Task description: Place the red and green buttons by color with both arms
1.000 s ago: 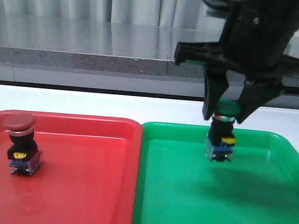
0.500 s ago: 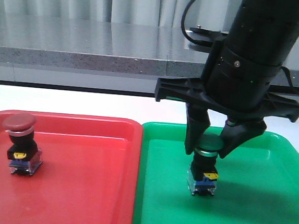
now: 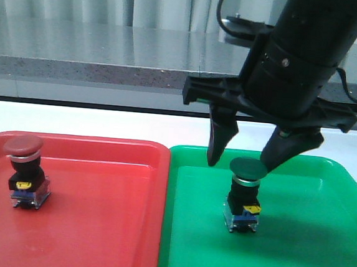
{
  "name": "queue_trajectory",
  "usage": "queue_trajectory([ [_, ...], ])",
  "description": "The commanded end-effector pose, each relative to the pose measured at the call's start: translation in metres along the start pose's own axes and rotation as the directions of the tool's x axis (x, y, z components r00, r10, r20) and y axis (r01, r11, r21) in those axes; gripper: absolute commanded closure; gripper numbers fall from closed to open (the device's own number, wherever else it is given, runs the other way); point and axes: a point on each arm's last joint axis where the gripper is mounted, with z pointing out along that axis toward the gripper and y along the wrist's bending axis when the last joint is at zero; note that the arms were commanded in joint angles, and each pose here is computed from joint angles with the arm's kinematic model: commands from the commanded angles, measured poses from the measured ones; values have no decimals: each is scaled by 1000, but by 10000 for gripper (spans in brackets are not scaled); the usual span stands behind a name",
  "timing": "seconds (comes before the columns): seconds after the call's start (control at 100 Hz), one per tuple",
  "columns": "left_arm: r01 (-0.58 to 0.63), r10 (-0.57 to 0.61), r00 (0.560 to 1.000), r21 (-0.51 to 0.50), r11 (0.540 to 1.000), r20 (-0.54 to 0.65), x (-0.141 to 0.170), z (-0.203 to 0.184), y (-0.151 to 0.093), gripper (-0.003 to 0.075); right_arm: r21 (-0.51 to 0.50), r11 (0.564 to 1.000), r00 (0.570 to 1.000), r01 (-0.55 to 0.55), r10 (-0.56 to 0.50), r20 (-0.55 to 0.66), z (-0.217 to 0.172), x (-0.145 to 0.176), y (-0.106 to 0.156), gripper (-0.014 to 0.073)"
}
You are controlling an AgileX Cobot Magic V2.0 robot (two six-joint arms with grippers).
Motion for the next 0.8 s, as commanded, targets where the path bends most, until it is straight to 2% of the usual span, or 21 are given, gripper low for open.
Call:
queue_trajectory([
  [0.0, 7, -8, 995, 12, 1000, 98, -5, -2, 0, 741, -65, 997, 990, 31, -22, 137, -37, -15, -1, 96],
  [0.19, 7, -8, 995, 12, 1000, 98, -5, -2, 0, 741, -47, 997, 972, 58, -46, 229, -74, -27, -34, 112],
  [0.31, 7, -8, 995, 12, 1000, 98, -5, -2, 0, 741, -8, 1000, 956, 8, -5, 293, -98, -26, -65, 169],
  [0.39, 7, -8, 995, 12, 1000, 98, -5, -2, 0, 741, 17, 999, 946, -48, 40, 321, -108, -20, -86, 240],
  [0.46, 7, -8, 995, 12, 1000, 98, -5, -2, 0, 741, 50, 995, 938, -81, 59, 342, -116, -13, -105, 338],
  [0.63, 7, -8, 995, 12, 1000, 98, -5, -2, 0, 741, 131, 986, 925, -99, 42, 377, -132, 10, -136, 648],
  [0.79, 7, -8, 995, 12, 1000, 98, -5, -2, 0, 741, 156, 980, 891, -122, 39, 452, -146, 36, -145, 659],
])
